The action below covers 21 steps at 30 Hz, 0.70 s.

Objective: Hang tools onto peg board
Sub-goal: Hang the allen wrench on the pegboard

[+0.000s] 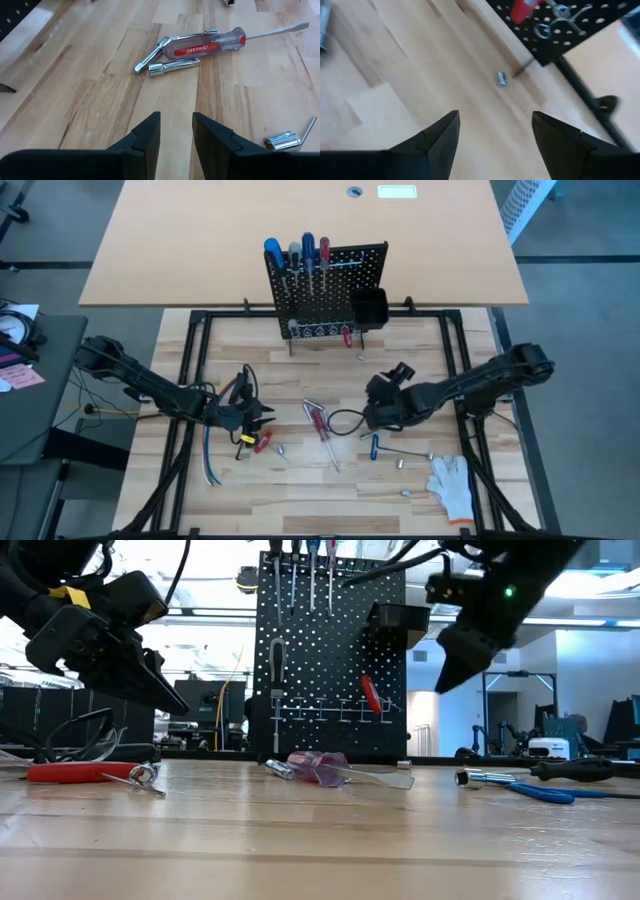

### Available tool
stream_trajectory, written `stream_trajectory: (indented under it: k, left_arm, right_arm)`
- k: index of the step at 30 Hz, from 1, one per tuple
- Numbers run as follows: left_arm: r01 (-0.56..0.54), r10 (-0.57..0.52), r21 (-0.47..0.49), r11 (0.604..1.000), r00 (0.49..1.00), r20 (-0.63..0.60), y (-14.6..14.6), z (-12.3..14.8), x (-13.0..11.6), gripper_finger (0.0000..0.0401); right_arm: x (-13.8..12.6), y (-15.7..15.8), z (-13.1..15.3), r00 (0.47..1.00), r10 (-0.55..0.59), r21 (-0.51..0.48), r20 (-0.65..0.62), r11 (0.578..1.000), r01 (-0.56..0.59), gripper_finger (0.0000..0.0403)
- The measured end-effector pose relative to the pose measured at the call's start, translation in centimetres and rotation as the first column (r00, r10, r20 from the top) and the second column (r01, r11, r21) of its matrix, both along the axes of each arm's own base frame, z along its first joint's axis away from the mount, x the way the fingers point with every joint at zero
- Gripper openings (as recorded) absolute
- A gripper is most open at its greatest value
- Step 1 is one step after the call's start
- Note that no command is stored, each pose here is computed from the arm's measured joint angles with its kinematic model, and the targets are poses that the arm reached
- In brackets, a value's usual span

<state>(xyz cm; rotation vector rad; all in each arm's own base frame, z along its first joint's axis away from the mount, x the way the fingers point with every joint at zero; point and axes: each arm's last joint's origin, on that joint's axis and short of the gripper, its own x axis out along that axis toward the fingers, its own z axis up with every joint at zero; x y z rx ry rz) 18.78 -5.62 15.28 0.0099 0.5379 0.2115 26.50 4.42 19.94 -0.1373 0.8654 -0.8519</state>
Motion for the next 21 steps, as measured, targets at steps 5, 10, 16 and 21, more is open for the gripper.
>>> stream_trajectory:
  k: [5, 10, 16, 21]
  left_arm:
    - [0.001, -0.001, -0.002, 1.0, 1.0, 0.011, 0.0, 0.1, 0.1, 0.0107]
    - [0.001, -0.001, -0.002, 1.0, 1.0, 0.012, 0.0, 0.1, 0.1, 0.0107]
    - [0.001, -0.001, -0.001, 1.0, 1.0, 0.011, 0.0, 0.1, 0.1, 0.0107]
    - [0.001, -0.001, -0.001, 1.0, 1.0, 0.011, 0.0, 0.1, 0.1, 0.0107]
  right_arm:
    - [0.9, 0.1, -1.7, 0.988, 0.055, -0.004, 0.145, 0.998, -0.055, 0.0258]
    - [2.2, -0.3, -2.3, 0.959, 0.117, -0.046, 0.257, 0.993, -0.109, 0.0258]
    - [4.2, -1.3, -2.9, 0.93, 0.143, -0.1, 0.339, 0.988, -0.116, 0.0258]
    - [5.5, -2.0, -4.1, 0.934, 0.193, -0.177, 0.3, 0.974, -0.144, 0.0258]
